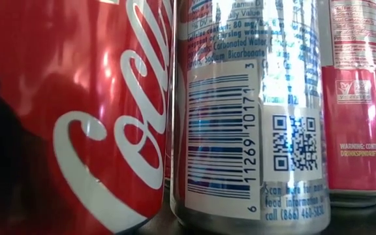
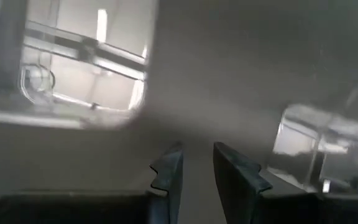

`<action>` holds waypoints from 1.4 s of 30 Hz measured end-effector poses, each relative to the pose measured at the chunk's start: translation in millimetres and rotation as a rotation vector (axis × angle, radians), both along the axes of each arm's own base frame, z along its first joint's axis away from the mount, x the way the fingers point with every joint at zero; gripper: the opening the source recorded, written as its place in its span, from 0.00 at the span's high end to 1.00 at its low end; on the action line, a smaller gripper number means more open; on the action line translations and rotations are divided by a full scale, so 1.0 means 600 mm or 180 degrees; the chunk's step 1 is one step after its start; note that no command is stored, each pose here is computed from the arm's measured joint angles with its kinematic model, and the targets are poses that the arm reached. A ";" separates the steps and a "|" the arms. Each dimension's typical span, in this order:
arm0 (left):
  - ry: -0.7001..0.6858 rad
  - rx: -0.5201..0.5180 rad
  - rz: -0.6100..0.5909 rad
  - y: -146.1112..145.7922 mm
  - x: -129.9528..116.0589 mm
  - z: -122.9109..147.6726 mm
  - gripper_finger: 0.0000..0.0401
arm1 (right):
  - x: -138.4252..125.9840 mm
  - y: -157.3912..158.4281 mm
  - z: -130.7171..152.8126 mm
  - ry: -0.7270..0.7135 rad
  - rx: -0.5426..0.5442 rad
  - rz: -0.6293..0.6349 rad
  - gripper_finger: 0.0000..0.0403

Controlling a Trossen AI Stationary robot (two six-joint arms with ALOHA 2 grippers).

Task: Sort soda cans
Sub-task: Move the bottom transparent bin to the right side of the middle transparent bin

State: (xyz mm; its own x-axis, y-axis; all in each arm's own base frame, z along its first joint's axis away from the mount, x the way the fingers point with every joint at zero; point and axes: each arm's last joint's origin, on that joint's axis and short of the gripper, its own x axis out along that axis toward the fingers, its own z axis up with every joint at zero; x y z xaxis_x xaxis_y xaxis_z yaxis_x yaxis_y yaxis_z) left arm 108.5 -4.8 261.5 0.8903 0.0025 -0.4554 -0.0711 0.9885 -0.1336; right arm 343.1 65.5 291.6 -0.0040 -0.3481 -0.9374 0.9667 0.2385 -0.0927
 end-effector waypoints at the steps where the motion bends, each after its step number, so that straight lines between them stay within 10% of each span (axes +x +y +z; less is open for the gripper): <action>1: 0.0001 0.0001 0.0000 0.000 0.000 0.000 0.87 | -0.012 0.007 -0.004 0.0050 0.0015 -0.0054 0.80; 15: -0.0012 0.0012 0.0024 0.000 0.000 0.000 0.87 | -0.190 0.050 -0.008 -0.0217 0.0337 -0.0503 0.80; 31: -0.0026 0.0045 0.0086 0.001 0.001 0.001 0.87 | -0.208 0.044 -0.124 -0.0267 0.0554 -0.0547 0.80; 42: -0.0028 0.0091 0.0169 0.003 0.000 0.001 0.87 | -0.160 -0.010 -0.135 -0.0807 0.0589 -0.0453 0.99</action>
